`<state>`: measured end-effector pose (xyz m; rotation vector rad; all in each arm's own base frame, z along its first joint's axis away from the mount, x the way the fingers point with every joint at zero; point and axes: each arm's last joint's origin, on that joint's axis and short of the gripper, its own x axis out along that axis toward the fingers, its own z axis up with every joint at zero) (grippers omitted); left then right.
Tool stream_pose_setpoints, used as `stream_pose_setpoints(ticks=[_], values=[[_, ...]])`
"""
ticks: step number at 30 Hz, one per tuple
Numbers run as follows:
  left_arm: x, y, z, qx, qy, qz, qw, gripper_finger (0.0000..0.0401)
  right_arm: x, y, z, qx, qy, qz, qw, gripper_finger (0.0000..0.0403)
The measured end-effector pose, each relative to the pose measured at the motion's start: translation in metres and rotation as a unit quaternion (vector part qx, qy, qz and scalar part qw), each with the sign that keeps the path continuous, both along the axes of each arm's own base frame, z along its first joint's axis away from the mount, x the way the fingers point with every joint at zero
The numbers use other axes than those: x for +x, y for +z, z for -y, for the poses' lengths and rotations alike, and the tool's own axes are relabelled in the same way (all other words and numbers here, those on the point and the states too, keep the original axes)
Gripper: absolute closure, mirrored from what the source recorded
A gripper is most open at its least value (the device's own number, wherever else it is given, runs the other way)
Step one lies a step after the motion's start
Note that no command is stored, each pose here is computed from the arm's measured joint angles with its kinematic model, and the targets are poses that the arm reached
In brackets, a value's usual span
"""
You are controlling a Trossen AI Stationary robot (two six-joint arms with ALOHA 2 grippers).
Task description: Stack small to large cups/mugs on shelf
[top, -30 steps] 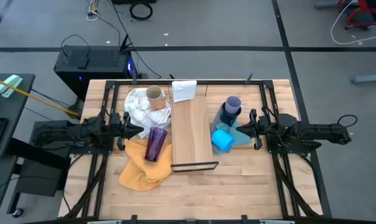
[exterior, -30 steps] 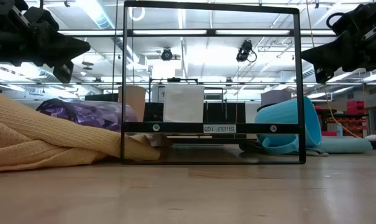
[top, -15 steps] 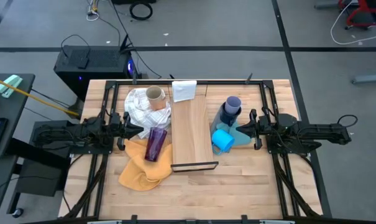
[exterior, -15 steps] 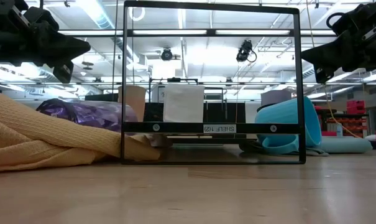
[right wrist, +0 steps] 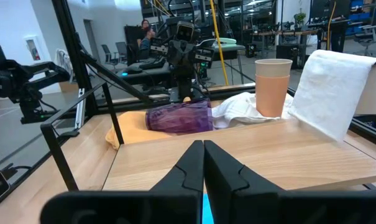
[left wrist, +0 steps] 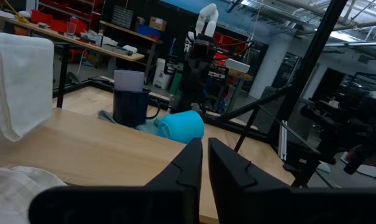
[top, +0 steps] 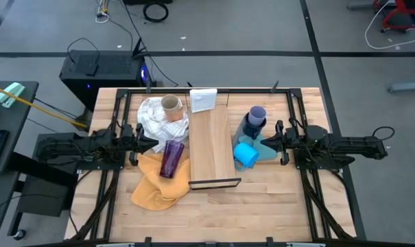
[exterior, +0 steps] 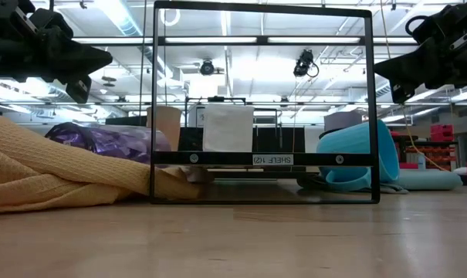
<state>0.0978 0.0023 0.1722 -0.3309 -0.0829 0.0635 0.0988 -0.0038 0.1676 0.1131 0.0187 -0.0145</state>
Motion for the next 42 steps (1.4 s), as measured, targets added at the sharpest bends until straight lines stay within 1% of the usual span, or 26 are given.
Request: stream_pose_setpoints(ticks=[12, 22, 34, 42], values=[[0.0, 0.0, 0.0, 0.0, 0.0, 0.0, 1.0, 0.0378, 0.0, 0.0, 0.0, 0.0, 0.0, 0.0, 1.0, 0.0386], [0.0, 0.0, 0.0, 0.0, 0.0, 0.0, 1.0, 0.0365, 0.0, -0.0001, 0.0, 0.0, 0.0, 0.0, 1.0, 0.0386], [0.0, 0.0, 0.0, 0.0, 0.0, 0.0, 1.0, 0.0378, 0.0, 0.0, 0.0, 0.0, 0.0, 0.0, 1.0, 0.0386], [0.0, -0.0001, 0.0, 0.0, 0.0, 0.0, 1.0, 0.0365, 0.0, 0.0008, 0.0, 0.0, 0.0, 0.004, 1.0, 0.0386]])
